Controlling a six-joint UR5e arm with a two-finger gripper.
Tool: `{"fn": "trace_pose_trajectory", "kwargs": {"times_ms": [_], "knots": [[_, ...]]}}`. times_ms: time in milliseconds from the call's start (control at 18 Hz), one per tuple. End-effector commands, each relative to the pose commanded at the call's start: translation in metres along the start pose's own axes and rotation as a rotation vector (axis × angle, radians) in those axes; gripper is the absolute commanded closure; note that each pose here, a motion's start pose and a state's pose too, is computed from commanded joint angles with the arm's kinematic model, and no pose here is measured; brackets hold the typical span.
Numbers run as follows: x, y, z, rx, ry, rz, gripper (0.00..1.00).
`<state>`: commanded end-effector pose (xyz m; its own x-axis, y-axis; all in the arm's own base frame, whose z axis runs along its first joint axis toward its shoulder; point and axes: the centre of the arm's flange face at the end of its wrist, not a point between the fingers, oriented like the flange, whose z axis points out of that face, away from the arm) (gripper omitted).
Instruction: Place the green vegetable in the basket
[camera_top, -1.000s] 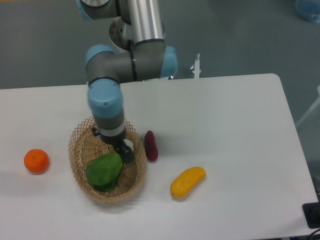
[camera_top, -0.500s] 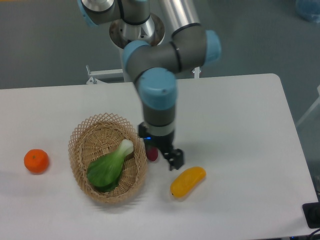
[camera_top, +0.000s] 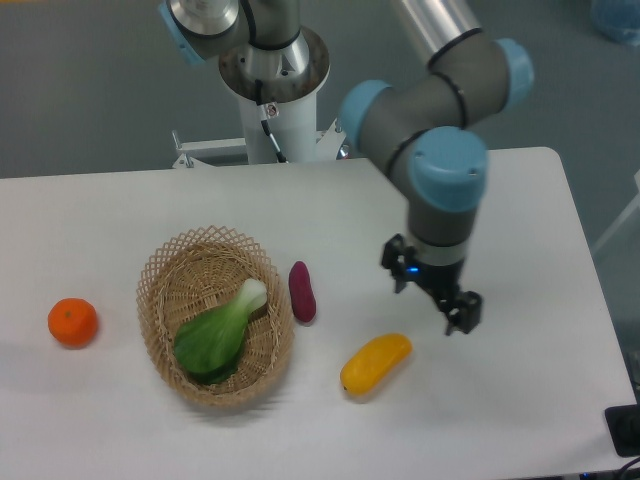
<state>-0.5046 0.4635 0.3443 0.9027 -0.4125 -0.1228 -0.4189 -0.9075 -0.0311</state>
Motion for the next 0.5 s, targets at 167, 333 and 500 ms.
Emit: {"fn": "trace_pose_trajectory", "kwargs": {"times_ms": [167,333,500], "knots": [[-0.014,0.026,0.004,-0.005,-0.001,0.02,0.0],[-0.02,0.045,0.006,-0.009,0.0,0.057,0.0],[-0.025,0.059,0.008,-0.011,0.003,0.08,0.0]]}}
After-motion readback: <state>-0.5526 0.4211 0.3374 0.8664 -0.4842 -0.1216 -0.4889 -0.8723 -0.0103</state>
